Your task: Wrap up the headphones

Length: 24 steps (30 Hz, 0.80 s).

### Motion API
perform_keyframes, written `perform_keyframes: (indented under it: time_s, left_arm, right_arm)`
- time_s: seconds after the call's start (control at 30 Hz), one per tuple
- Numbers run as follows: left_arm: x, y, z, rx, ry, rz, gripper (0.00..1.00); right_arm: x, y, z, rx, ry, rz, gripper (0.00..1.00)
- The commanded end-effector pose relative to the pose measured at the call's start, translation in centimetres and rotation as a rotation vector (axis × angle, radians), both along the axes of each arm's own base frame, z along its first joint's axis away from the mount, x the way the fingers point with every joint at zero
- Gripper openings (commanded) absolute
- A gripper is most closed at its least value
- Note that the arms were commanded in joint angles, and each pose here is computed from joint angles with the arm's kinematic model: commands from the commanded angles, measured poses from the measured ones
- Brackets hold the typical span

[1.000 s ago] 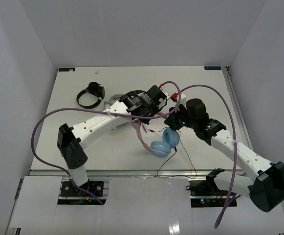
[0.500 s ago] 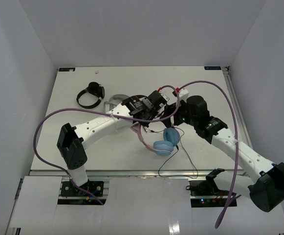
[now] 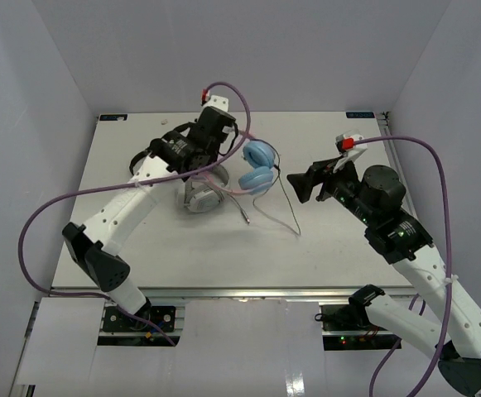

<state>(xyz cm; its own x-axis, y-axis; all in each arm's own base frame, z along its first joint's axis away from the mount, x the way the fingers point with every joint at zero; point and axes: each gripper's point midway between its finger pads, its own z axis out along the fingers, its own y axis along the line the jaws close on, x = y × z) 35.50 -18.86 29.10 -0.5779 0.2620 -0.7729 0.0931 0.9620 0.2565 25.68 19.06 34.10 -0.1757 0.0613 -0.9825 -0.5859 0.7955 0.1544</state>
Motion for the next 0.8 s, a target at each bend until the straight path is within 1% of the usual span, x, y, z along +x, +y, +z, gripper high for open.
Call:
perform_keyframes:
  time_s: [0.0,0.03,0.13,0.2,0.23,0.33,0.47,0.57,0.73,0.77]
  left_arm:
    - [-2.1,-1.6,12.1,-0.341,-0.229,-0.101,0.0]
    - [-2.8,-1.9,12.8,-0.371,-0.225,-0.139,0.0]
    - [-4.4,-2.4,12.9,-0.427,-0.212,-0.212,0.0]
    - [-5.3,-2.3,12.6,-0.44,-0.214,-0.243,0.0]
    - [-5.5,-2.3,12.5,-0.443,-0.213,-0.253,0.0]
    - [-6.1,-1.9,12.0,-0.435,-0.203,-0.266,0.0]
    - [-6.1,-1.5,10.3,-0.399,-0.18,-0.252,0.0]
    - [-6.5,-1.5,9.6,-0.399,-0.166,-0.263,0.0]
    - [-6.9,-2.1,9.3,-0.415,-0.149,-0.301,0.0]
    - [-7.0,-2.2,9.2,-0.42,-0.146,-0.308,0.0]
  right_arm:
    - [-1.1,0.4,-1.1,-0.002,-0.015,0.057,0.86]
    - [-1.1,0.1,-1.0,0.002,-0.03,0.046,0.84]
    - [-0.4,-0.5,-0.7,-0.008,-0.062,0.001,0.79]
    - [0.4,-1.2,0.1,-0.012,-0.091,-0.053,0.75]
    - [0.7,-1.5,0.5,-0.012,-0.105,-0.075,0.72]
    - [0.9,-1.7,2.1,0.011,-0.153,-0.091,0.66]
    - [-0.2,-1.7,4.1,0.053,-0.216,-0.061,0.63]
    - [-0.6,-1.5,4.7,0.055,-0.242,-0.036,0.63]
    - [-1.1,0.6,3.1,0.03,-0.213,0.084,0.63]
    - [-1.3,1.1,2.2,0.021,-0.196,0.118,0.63]
